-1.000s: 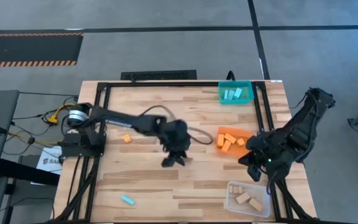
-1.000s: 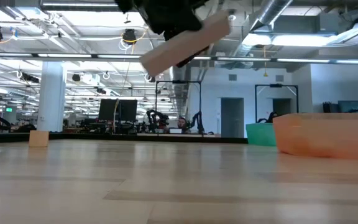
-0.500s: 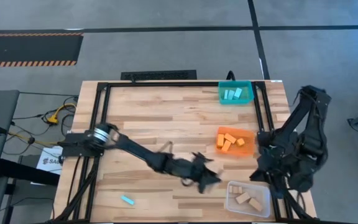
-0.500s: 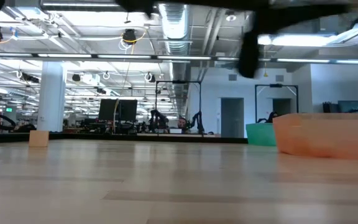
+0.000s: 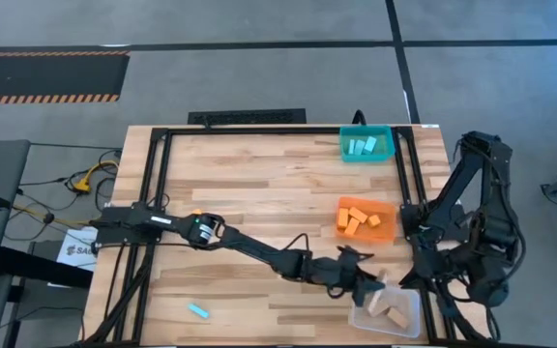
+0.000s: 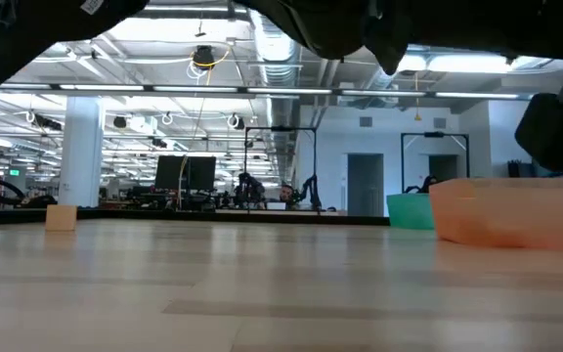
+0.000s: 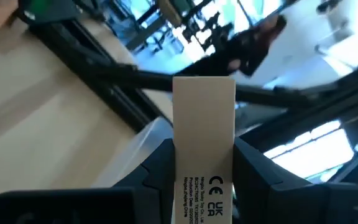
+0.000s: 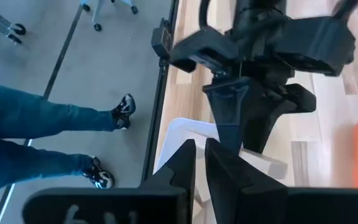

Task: Sort & place blocks by color
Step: Put the brown block into the transparent bin, then put the orange block into the orange bin

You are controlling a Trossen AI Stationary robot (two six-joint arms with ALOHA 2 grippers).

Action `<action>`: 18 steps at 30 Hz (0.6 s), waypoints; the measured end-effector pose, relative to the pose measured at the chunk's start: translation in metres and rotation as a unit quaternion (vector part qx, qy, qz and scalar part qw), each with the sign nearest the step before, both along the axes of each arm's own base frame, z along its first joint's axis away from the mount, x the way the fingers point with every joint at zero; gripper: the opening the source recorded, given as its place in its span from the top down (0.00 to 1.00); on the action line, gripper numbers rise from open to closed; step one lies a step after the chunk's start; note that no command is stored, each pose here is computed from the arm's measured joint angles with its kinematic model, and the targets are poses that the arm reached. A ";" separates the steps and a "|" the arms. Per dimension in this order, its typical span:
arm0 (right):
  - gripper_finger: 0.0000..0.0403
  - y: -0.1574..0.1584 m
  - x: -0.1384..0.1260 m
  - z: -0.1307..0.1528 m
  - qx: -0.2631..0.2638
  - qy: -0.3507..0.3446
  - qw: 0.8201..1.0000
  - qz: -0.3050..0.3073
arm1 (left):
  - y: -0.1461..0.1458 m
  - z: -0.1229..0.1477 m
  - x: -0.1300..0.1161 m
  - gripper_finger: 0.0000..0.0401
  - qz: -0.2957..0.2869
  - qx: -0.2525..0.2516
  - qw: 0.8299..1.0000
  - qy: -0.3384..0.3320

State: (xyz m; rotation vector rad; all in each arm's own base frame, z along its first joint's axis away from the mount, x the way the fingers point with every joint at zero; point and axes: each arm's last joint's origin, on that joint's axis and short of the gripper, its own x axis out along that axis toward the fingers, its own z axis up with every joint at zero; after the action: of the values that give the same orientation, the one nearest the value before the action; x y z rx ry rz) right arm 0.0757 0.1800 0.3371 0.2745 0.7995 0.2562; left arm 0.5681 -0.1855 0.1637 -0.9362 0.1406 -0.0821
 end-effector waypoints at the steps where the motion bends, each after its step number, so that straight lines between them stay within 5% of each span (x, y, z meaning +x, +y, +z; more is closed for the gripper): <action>1: 0.85 0.000 0.000 0.000 0.000 -0.001 1.000 0.000 | -0.001 -0.001 -0.001 0.77 -0.005 0.009 1.000 0.009; 8: 0.85 0.000 0.000 0.000 -0.012 -0.009 1.000 0.004 | -0.013 -0.004 -0.006 0.76 -0.075 0.106 0.991 0.034; 18: 0.85 -0.001 0.001 0.000 -0.012 -0.013 1.000 -0.003 | -0.015 -0.002 -0.007 0.45 -0.125 0.193 0.973 0.007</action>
State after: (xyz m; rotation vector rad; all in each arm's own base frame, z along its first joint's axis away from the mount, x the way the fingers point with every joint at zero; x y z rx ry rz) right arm 0.0770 0.1792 0.3373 0.2502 0.7756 0.2440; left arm 0.5616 -0.2006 0.1613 -0.5261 0.2760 -0.2710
